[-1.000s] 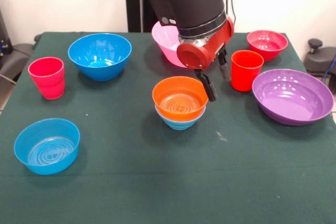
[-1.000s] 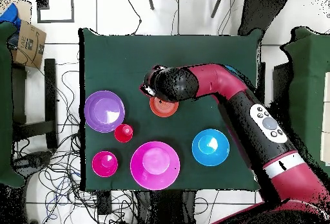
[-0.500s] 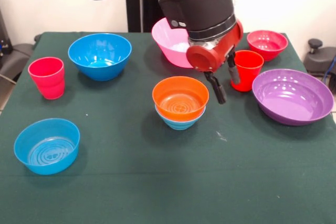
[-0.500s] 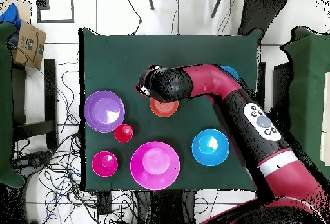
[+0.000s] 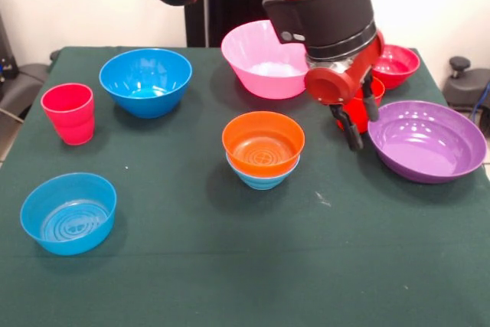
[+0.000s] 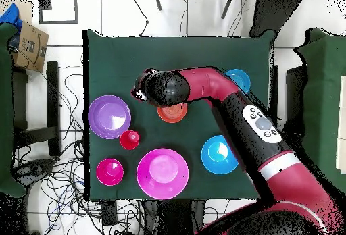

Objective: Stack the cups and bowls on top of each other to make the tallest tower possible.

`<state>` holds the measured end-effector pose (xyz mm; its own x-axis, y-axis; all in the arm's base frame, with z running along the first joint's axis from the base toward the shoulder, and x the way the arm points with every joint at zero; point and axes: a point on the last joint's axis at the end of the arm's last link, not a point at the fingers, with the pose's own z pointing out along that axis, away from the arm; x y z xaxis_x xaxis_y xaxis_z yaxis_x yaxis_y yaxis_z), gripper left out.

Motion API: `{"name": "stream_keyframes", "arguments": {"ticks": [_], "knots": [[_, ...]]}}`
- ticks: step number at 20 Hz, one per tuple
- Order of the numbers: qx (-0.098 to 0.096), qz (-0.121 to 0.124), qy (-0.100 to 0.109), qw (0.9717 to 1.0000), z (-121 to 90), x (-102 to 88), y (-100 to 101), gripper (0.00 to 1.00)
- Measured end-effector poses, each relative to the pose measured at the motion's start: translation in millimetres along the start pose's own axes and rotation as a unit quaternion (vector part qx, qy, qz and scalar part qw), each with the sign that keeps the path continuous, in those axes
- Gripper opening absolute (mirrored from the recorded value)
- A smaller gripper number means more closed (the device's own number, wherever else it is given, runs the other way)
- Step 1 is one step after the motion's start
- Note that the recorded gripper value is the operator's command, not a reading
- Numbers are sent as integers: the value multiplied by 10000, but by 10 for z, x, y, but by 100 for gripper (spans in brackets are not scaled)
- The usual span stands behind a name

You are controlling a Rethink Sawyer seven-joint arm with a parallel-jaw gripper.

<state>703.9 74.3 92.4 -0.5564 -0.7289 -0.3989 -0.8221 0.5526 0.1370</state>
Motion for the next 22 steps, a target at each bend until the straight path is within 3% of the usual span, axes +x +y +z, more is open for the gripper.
{"name": "stream_keyframes", "arguments": {"ticks": [8, 17, 22], "knots": [[55, -71, -106, 9999, 132, -197, 137, 100], [-28, -143, 29, 9999, 284, -282, 318, 100], [117, -124, -11, 9999, 423, -349, 365, 100]]}}
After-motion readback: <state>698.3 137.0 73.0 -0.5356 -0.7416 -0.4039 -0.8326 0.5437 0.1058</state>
